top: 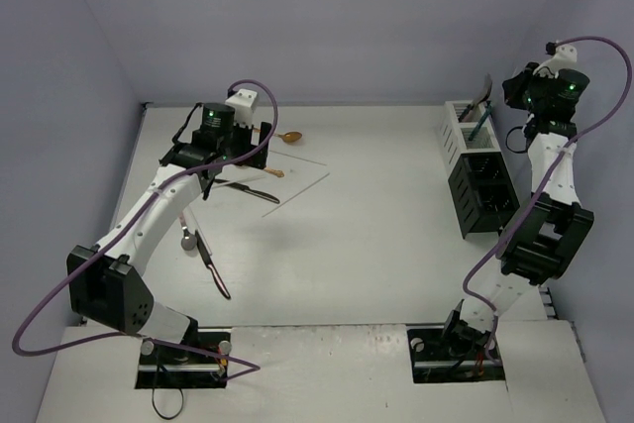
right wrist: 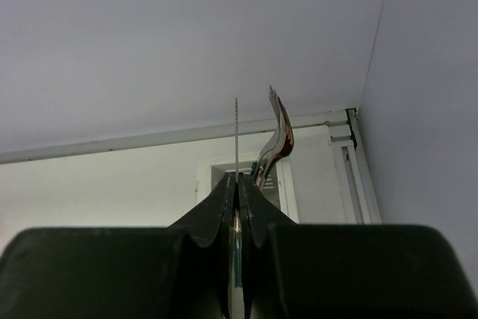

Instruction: Sort the eating utensils into containers

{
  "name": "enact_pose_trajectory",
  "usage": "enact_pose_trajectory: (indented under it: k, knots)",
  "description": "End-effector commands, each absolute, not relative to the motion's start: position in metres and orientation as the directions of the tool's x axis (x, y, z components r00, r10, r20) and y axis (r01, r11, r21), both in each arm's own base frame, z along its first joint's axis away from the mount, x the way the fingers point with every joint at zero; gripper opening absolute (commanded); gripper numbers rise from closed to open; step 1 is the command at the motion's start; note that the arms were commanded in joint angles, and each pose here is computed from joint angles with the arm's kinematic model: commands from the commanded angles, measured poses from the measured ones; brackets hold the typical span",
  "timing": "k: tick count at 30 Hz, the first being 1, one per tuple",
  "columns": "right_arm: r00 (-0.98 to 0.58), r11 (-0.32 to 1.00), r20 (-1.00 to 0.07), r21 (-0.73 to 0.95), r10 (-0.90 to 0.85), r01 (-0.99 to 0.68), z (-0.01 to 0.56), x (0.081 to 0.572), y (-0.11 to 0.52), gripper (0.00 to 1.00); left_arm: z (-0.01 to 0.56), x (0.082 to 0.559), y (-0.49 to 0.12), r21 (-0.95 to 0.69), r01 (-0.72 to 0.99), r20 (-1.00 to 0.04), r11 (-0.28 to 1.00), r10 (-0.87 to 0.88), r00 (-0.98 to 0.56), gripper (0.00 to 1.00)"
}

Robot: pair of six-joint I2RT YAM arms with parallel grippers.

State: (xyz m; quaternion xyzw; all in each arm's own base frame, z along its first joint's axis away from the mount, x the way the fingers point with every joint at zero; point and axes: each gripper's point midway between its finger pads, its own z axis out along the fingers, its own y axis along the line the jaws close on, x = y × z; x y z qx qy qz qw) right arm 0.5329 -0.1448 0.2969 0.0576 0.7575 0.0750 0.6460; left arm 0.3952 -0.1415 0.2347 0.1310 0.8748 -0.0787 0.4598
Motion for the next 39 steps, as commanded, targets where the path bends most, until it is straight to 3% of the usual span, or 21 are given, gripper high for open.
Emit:
enact_pose_trajectory:
  k: [1, 7, 8, 9, 11, 14, 22, 28, 34, 39]
  knots:
    - [0.021, 0.976, -0.976, 0.218, 0.218, -0.023, 0.341, 0.539, -0.152, 0.0, 0.267, 0.405, -0.14, -0.019, 0.276, -0.881, 0.961, 0.115, -0.459, 0.88]
    - [-0.001, 0.973, -0.973, 0.232, 0.232, 0.002, 0.327, 0.533, -0.155, 0.0, 0.259, 0.411, -0.136, -0.016, 0.253, -0.871, 0.967, 0.111, -0.479, 0.88]
    - [-0.004, 0.973, -0.973, 0.232, 0.232, 0.007, 0.326, 0.531, -0.156, 0.09, 0.257, 0.413, -0.135, -0.014, 0.247, -0.866, 0.969, 0.112, -0.488, 0.88]
    - [-0.007, 0.973, -0.973, 0.231, 0.231, 0.017, 0.325, 0.529, -0.157, 0.24, 0.253, 0.415, -0.133, -0.014, 0.242, -0.858, 0.97, 0.113, -0.5, 0.88]
    - [-0.017, 0.973, -0.973, 0.232, 0.232, 0.022, 0.323, 0.526, -0.157, 0.3, 0.252, 0.418, -0.13, -0.018, 0.23, -0.853, 0.973, 0.105, -0.512, 0.88]
    - [-0.011, 0.973, -0.973, 0.231, 0.231, 0.022, 0.332, 0.52, -0.156, 0.46, 0.249, 0.42, -0.127, -0.03, 0.218, -0.847, 0.976, 0.091, -0.524, 0.88]
    - [0.035, 0.971, -0.974, 0.221, 0.225, -0.094, 0.386, 0.499, -0.121, 0.5, 0.246, 0.406, -0.105, -0.05, 0.194, -0.828, 0.98, 0.068, -0.556, 0.88]
    - [0.025, 0.982, -0.999, 0.036, 0.041, -0.187, 0.403, 0.477, -0.059, 0.48, 0.229, 0.384, -0.036, -0.149, -0.032, -0.762, 0.988, -0.135, -0.634, 0.81]
    - [0.007, 0.958, -0.995, -0.098, -0.1, -0.27, 0.384, 0.454, 0.002, 0.48, 0.183, 0.337, 0.009, -0.119, -0.259, -0.649, 0.959, -0.272, -0.71, 0.67]
    - [-0.031, 0.953, -0.992, -0.109, -0.123, -0.282, 0.362, 0.45, 0.007, 0.48, 0.118, 0.29, 0.012, -0.116, -0.365, -0.427, 0.924, -0.378, -0.822, 0.6]
